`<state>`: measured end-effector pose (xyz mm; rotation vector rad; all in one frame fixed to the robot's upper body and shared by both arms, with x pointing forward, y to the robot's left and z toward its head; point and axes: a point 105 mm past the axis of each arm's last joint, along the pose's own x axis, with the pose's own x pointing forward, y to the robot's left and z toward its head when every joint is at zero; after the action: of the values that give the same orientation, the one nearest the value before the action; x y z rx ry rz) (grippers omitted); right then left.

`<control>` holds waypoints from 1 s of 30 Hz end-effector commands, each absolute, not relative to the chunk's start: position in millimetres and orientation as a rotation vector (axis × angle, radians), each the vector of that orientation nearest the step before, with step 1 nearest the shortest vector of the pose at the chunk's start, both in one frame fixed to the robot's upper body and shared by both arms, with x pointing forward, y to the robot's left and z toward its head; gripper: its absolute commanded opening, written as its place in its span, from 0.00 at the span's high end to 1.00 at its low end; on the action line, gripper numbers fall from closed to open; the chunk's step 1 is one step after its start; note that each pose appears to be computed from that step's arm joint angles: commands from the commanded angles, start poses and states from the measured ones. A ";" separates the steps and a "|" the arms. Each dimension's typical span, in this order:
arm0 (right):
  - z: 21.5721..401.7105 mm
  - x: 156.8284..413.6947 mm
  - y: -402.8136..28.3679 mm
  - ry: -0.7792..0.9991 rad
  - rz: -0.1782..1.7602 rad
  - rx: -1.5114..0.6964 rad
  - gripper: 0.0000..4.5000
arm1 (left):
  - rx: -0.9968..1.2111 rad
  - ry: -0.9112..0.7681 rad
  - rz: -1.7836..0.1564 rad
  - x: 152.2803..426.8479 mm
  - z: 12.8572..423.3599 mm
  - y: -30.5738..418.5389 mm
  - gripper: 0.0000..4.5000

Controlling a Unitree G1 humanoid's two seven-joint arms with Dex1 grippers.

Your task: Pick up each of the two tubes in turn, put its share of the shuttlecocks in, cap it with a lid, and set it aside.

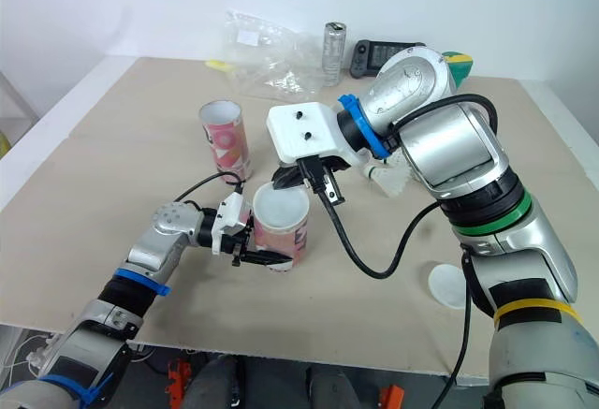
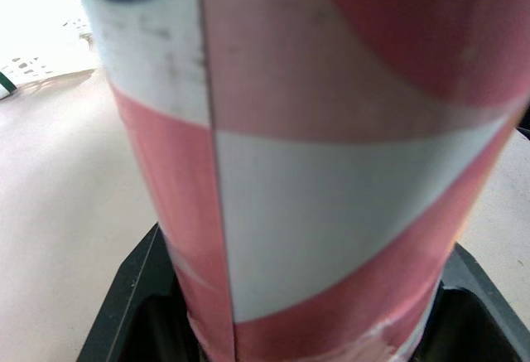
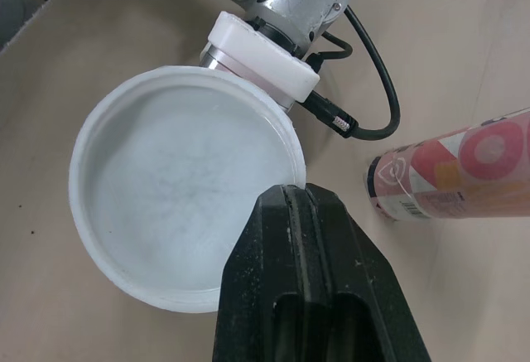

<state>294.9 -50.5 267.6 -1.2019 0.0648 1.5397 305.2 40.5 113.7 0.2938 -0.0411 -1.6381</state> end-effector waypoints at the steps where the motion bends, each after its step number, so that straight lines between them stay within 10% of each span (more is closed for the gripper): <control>1: 258.5 294.5 -48.9 0.052 1.543 -1.266 0.99 | 0.282 0.072 -1.629 302.8 91.7 48.7 0.46; 3: 254.5 297.2 -46.5 0.035 1.532 -1.289 0.99 | 0.281 0.072 -1.628 302.6 91.6 48.8 0.46; 10: 239.0 300.0 -48.2 0.075 1.519 -1.320 0.46 | 0.278 0.071 -1.623 302.7 91.9 48.8 0.46; 30: 304.2 297.1 -65.2 0.021 1.550 -0.905 0.51 | 0.291 0.082 -1.638 301.1 89.9 50.4 0.46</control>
<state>303.0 -67.2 291.0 -0.9099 0.0831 1.5471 304.7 47.3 110.0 0.2843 -0.0157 -1.6305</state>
